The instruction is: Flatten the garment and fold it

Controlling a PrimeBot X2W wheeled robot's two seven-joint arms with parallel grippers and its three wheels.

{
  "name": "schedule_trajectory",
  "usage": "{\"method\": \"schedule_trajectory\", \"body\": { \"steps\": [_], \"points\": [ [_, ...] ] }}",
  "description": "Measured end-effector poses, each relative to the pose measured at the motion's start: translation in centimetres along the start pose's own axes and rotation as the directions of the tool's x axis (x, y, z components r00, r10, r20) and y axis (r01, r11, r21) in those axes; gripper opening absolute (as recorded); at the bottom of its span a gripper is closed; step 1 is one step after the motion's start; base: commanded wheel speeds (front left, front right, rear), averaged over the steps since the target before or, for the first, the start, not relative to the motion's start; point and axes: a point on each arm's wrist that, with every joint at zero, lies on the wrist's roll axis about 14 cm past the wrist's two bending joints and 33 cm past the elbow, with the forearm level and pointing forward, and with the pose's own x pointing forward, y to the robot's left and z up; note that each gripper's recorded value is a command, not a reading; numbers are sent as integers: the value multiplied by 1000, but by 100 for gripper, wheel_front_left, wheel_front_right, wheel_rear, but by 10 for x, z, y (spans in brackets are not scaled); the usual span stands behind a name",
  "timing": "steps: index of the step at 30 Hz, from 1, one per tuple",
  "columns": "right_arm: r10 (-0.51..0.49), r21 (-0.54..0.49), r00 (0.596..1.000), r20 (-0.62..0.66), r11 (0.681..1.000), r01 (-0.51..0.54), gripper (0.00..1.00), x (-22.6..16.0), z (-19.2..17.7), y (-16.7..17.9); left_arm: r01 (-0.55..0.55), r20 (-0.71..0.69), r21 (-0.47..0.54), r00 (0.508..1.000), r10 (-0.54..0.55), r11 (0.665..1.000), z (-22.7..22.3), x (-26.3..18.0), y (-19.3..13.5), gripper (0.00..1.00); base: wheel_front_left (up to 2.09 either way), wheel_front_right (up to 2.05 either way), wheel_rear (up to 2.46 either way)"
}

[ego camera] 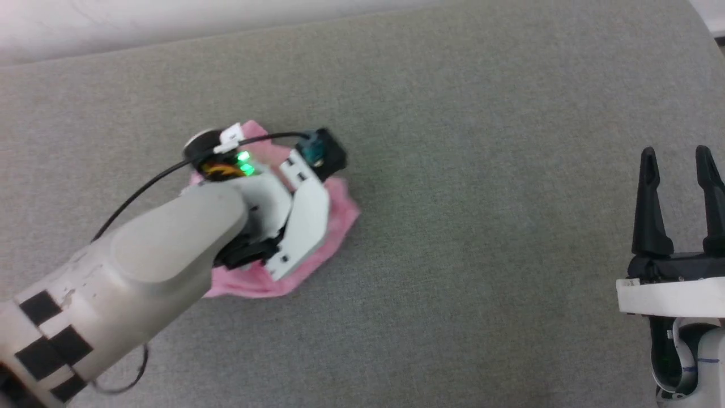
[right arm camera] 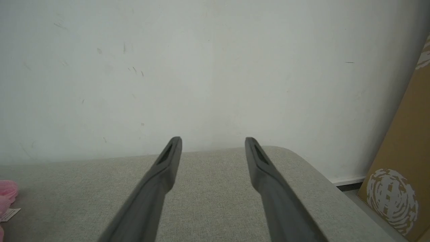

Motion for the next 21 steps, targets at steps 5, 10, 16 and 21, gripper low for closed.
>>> {"method": "schedule_trajectory", "body": {
  "steps": [5, 10, 16, 21],
  "points": [
    [19, 9, 999, 34, 1000, -19, 100, 0, 12, 7, -39, 294, 95, 956, 9, 995, 88, -31, -5, 0, 0, 0, 0],
    [11, 9, 999, 46, 1000, -12, 100, -6, 18, 3, -37, 538, 143, 842, -46, 989, 161, -55, -27, 0, 0, 0, 0],
    [-9, 4, 999, 32, 1000, 9, 100, -14, 16, -4, -45, 649, 91, 761, -25, 995, 183, -64, -25, 0, 0, 0, 0],
    [6, 9, 999, 31, 1000, -6, 100, -10, 15, 2, -103, 553, -84, 822, 132, 991, 108, -43, 11, 0, 0, 0, 0]
  ]
}}
